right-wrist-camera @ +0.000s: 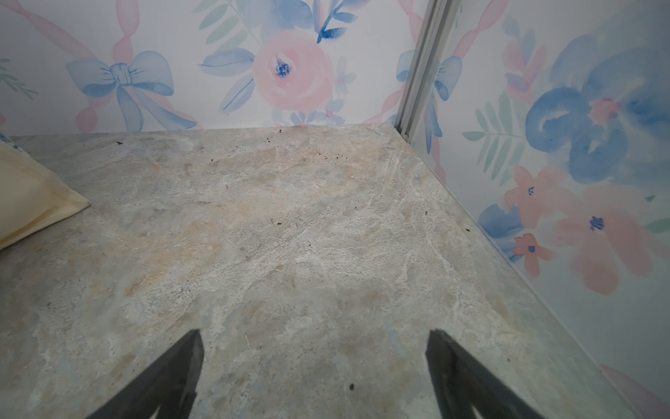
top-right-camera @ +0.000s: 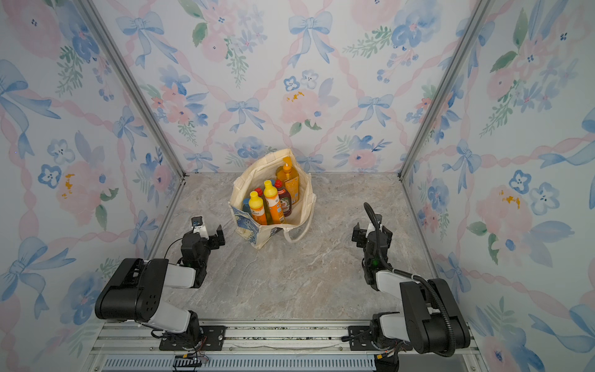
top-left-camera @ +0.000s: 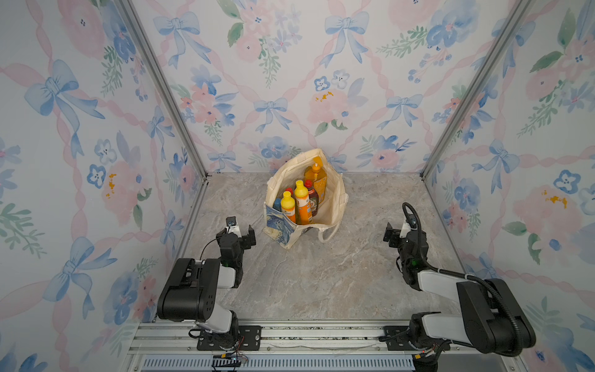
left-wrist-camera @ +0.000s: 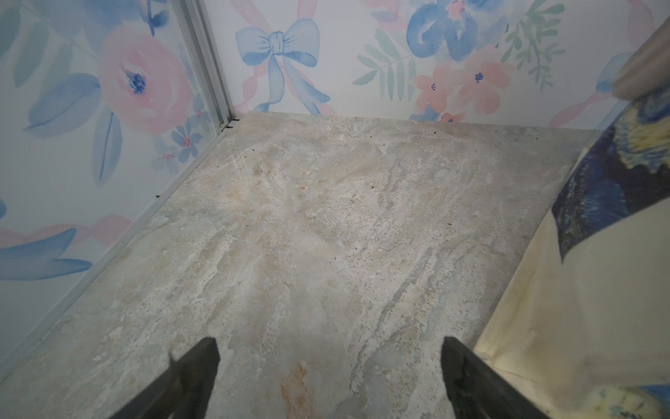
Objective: Pack dish soap into the shopping bag
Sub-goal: Reset both arms
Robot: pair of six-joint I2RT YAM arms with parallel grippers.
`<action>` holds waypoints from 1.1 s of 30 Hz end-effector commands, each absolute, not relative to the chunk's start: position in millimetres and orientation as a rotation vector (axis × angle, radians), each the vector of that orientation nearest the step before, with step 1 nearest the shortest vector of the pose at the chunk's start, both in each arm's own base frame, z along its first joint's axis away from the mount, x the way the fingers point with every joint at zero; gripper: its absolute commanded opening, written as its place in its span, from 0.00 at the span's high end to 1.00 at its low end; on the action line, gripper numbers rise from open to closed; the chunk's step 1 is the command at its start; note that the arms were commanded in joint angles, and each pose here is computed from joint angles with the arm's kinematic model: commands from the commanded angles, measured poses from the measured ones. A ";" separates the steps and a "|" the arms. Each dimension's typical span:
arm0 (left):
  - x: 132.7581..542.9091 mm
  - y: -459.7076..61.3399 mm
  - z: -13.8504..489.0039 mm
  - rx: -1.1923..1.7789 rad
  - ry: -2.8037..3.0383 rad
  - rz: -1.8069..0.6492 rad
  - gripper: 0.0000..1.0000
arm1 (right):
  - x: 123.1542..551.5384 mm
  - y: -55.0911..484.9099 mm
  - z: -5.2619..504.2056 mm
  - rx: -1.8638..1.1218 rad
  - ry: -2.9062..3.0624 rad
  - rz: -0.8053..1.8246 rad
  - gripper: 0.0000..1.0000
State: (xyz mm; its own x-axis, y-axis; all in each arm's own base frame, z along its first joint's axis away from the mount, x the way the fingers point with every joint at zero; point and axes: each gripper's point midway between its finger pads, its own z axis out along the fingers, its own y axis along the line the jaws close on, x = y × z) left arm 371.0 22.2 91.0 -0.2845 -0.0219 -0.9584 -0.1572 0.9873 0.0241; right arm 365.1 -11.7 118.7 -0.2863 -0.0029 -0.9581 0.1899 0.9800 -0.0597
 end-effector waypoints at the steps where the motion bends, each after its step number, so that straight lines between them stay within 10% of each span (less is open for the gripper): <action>1: 372.6 20.5 104.5 -0.114 1.781 0.112 0.02 | 373.1 -6.8 123.7 0.084 1.793 -0.173 0.03; 33: 373.8 18.2 104.9 -0.108 1.783 0.174 0.02 | 387.8 -30.5 101.1 0.220 1.871 -0.275 0.03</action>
State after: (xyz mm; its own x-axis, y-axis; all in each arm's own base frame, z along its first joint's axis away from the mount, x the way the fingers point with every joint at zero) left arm 372.7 19.4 104.3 -0.2217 0.0014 -0.9751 -0.1712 0.9844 0.0404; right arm 389.2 -29.2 94.9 -0.3352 -0.0018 -0.9421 0.2616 0.9605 -0.0949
